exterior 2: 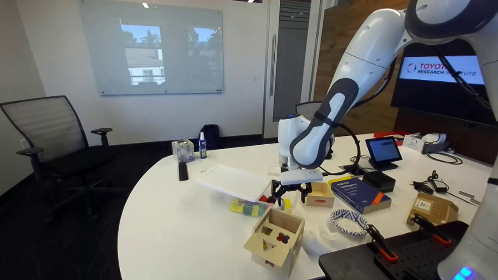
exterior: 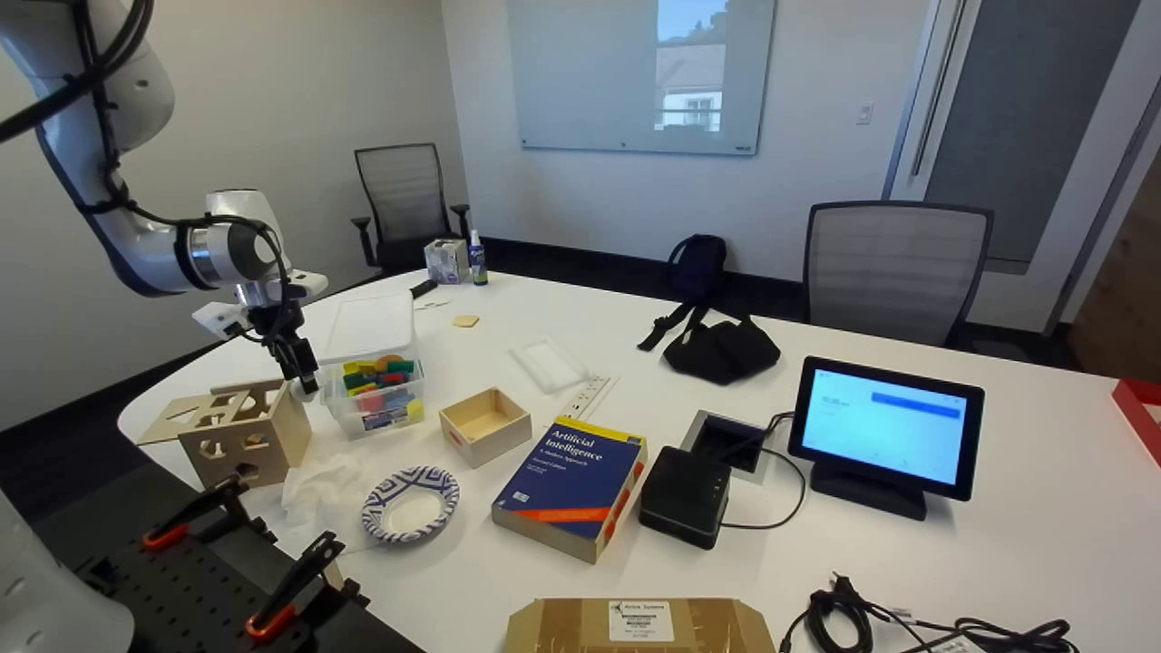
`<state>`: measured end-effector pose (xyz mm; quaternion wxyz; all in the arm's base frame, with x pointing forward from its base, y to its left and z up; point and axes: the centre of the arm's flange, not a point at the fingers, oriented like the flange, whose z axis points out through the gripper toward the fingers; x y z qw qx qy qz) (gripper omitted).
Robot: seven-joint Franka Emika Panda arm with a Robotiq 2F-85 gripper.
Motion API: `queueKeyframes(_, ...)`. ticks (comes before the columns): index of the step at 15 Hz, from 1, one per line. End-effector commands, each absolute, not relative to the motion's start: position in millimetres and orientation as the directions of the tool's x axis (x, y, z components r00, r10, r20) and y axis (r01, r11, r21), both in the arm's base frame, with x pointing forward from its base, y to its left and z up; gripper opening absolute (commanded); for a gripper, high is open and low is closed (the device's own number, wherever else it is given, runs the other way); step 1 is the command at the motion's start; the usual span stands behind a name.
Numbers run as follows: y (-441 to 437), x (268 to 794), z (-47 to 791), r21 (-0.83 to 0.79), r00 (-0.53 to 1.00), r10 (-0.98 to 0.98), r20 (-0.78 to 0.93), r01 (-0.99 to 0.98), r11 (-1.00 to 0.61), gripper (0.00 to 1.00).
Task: Move the small wooden box forward, pick up the white container, put it in the lunchbox and put the white lid on the lunchbox
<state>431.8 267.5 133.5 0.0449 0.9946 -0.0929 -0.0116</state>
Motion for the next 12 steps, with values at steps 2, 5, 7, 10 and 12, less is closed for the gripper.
queueKeyframes(2, 286, 435, 125, 0.105, 0.986, -0.167, 0.032, -0.169, -0.98, 1.0)
queueKeyframes(5, 287, 441, 118, 0.098, 0.988, -0.153, 0.036, -0.156, -0.983, 1.0)
queueKeyframes(7, 291, 445, 118, 0.1, 0.989, -0.141, 0.054, -0.146, -0.984, 1.0)
queueKeyframes(10, 299, 453, 120, 0.109, 0.99, -0.119, 0.072, -0.126, -0.986, 1.0)
queueKeyframes(12, 301, 458, 119, 0.107, 0.991, -0.11, 0.076, -0.118, -0.987, 1.0)
